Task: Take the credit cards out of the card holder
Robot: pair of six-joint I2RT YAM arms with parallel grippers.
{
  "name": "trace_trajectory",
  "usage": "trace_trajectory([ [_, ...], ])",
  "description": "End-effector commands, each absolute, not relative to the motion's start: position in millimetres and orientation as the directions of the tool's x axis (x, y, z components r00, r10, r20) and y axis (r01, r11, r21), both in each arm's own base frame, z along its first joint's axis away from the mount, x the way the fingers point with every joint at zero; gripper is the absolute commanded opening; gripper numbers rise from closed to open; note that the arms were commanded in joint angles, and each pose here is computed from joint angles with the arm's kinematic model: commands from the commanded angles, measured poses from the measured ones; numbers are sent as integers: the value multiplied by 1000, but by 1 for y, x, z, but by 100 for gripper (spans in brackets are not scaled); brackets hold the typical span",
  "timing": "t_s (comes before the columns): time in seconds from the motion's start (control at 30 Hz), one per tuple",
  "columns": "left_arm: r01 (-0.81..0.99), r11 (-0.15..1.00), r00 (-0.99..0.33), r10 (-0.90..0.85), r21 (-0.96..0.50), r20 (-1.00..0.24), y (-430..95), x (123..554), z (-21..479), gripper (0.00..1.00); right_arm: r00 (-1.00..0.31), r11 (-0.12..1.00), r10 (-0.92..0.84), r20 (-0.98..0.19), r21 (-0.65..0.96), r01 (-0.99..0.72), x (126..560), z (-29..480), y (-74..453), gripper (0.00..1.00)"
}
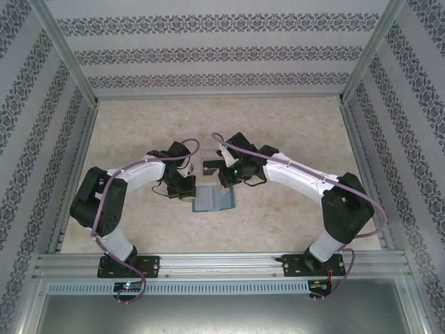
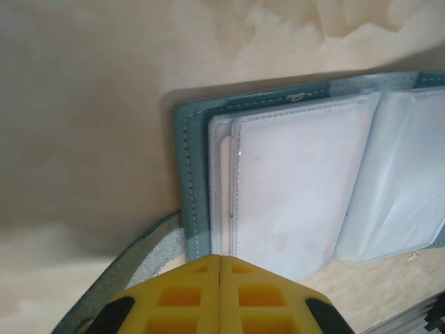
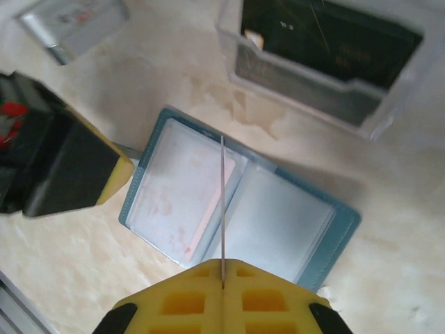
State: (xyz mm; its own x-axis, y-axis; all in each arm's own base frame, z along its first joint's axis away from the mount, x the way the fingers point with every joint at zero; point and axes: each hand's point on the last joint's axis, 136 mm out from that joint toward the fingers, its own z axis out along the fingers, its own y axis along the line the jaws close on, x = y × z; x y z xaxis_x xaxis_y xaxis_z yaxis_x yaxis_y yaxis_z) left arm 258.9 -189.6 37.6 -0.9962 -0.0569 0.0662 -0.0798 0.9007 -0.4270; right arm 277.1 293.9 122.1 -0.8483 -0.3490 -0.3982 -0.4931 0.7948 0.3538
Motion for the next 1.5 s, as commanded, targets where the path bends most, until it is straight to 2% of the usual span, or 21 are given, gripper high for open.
trace_trajectory([
  [0.0,-85,879,-996,-66,-470,57,-190,262,43,6,-690,679,-556,-464,225,-699,283,136,288,3],
  [0.23,-104,860,-994,-71,-499,84,-190,261,34,6,-417,452,-773,-478,47,-891,303,145,291,0],
  [0.73,-124,862,-992,-97,-491,80,-184,255,27,6,-96,131,-923,-374,-70,-989,347,149,286,0],
  [1.13,-168,856,-985,-132,-488,109,-185,255,16,5,40,-23,-947,-318,-57,-998,381,141,302,0],
  [1.47,-171,860,-985,-135,-481,108,-185,257,18,5,58,-47,-958,-280,-45,-998,400,118,309,0],
])
